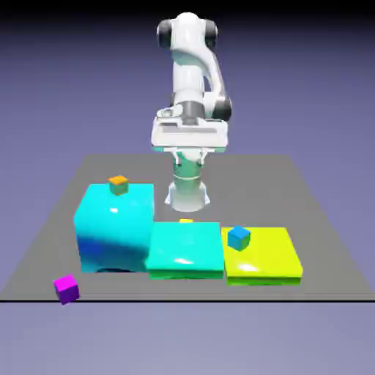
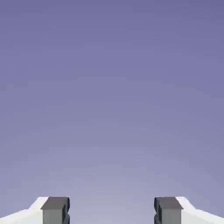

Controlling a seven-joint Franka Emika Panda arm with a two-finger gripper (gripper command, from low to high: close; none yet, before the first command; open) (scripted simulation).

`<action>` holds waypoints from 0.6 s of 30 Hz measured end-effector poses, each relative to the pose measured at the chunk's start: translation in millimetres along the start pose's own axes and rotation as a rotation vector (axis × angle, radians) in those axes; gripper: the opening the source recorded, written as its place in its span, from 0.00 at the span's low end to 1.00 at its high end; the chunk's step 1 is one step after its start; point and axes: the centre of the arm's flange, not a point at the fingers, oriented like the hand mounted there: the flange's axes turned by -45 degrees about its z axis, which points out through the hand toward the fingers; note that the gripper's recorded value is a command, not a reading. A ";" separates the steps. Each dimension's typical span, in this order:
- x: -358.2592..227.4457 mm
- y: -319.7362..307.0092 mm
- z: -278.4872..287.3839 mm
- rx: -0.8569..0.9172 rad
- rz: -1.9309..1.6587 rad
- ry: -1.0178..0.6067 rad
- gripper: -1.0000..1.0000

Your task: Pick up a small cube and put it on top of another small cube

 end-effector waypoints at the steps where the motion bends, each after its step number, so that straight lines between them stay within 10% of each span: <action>1: 10.2 3.3 -6.3 0.012 -0.033 0.012 0.50; 18: 122.3 126.2 -83.7 0.167 -0.535 0.160 0.50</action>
